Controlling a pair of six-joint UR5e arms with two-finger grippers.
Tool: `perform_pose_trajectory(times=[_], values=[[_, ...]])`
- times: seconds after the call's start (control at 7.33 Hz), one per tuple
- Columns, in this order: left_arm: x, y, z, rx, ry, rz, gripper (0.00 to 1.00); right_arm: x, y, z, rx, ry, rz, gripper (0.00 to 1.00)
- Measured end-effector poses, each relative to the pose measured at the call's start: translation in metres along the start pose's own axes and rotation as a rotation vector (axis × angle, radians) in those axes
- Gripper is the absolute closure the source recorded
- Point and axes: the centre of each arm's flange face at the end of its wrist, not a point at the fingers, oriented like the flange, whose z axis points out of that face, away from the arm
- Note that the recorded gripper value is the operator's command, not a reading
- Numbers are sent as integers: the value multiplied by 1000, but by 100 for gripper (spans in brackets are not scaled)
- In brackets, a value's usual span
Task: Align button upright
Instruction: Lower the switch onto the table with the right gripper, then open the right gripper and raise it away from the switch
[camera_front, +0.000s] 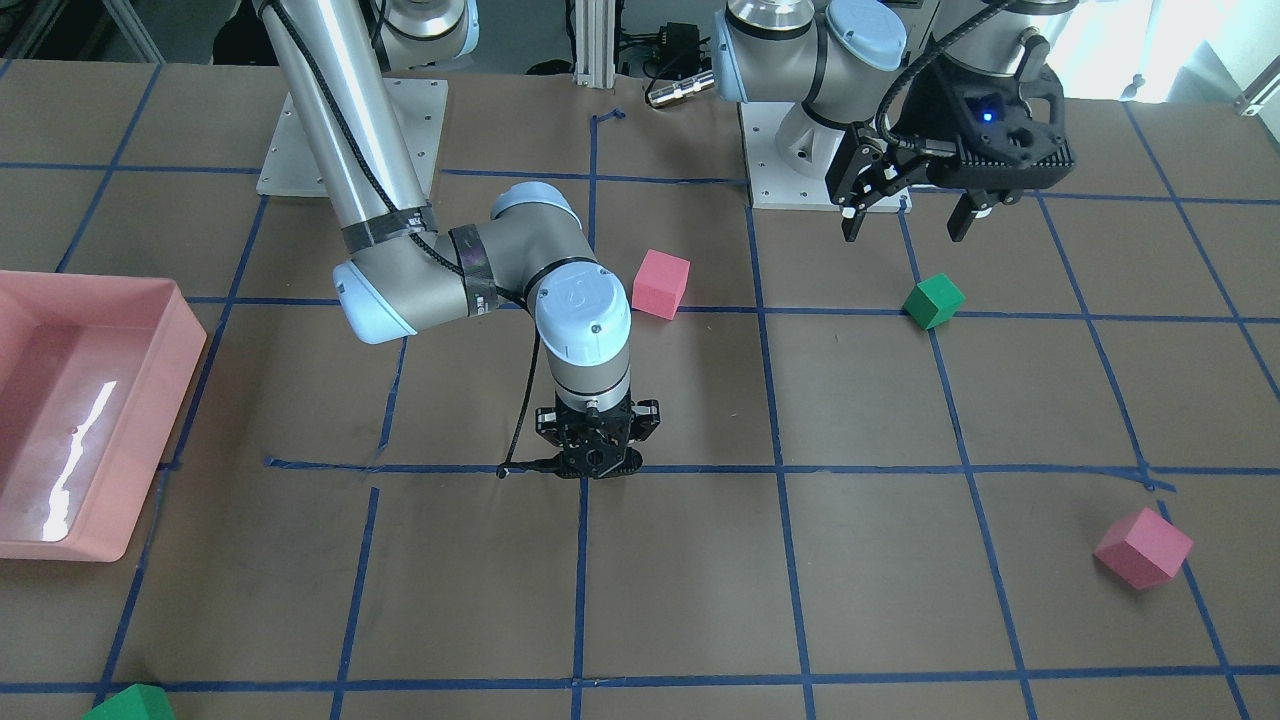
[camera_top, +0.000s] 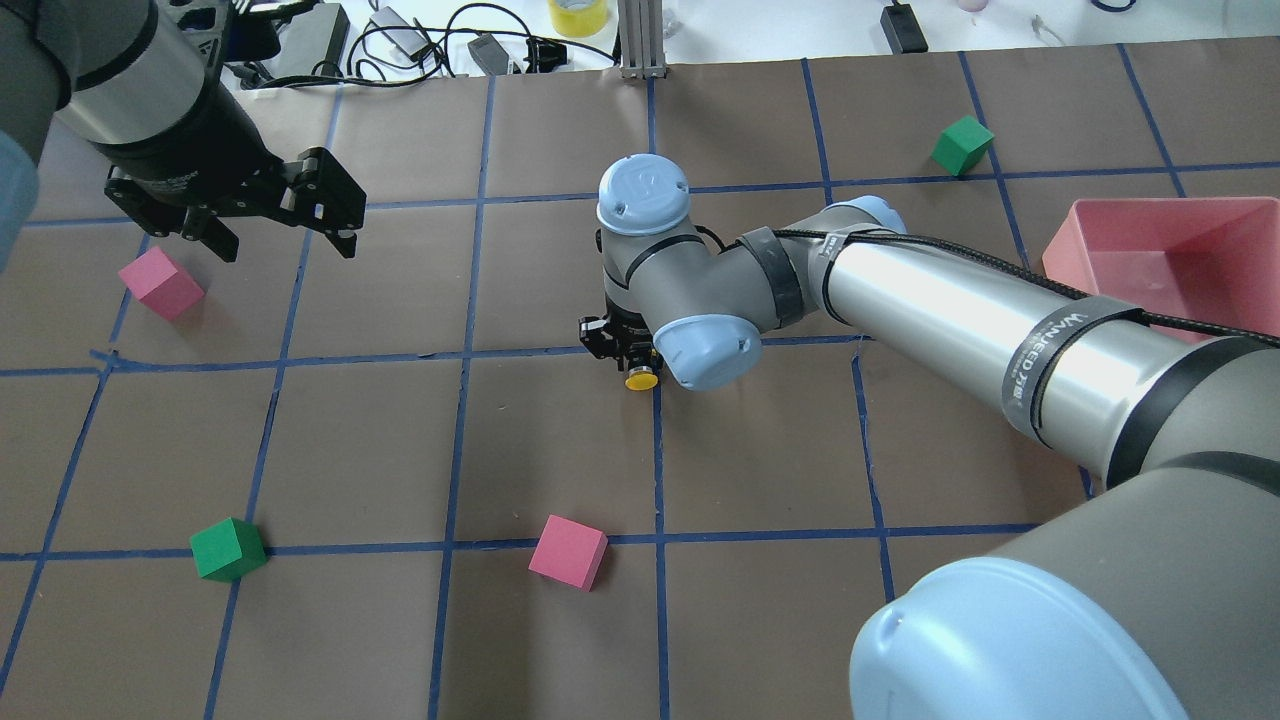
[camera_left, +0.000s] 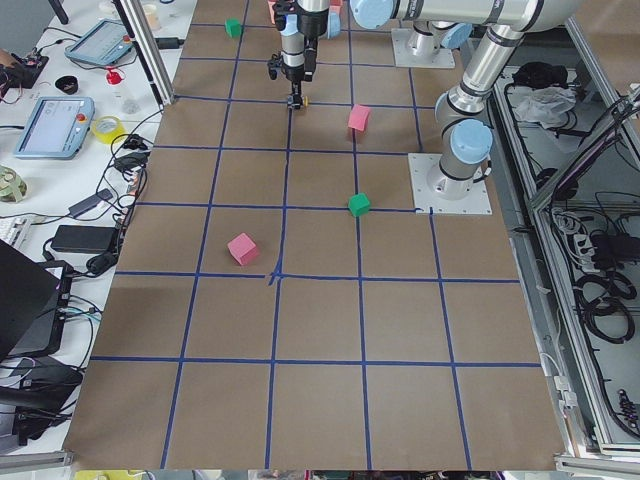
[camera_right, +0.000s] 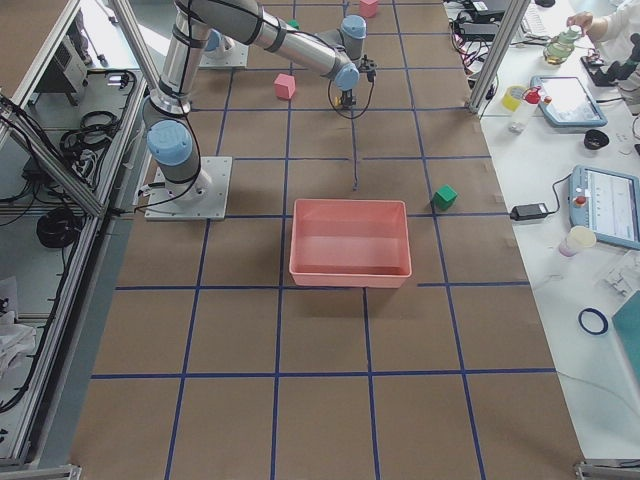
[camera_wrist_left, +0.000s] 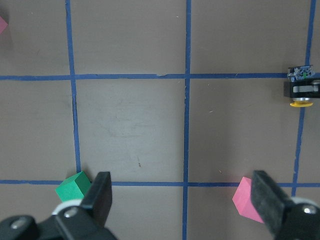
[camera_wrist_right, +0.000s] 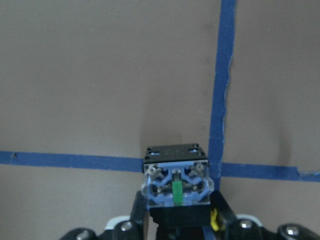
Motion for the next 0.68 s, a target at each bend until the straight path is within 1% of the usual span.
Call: perform_pose_trajectory(times=[0.27,0.41,0.55,0.68], values=[[0,0,0,1,0,0,0,0,1,-7,11,-2,0,13],[0,0,0,1,-1,0,0,0,1,-16,25,-6,-6,10],[0,0,0,1,0,-1,0,-1,1,-35,51,-13,-18,9],[0,0,0,1,0,-1,0,2,3,-59,70,-5,-30,8]])
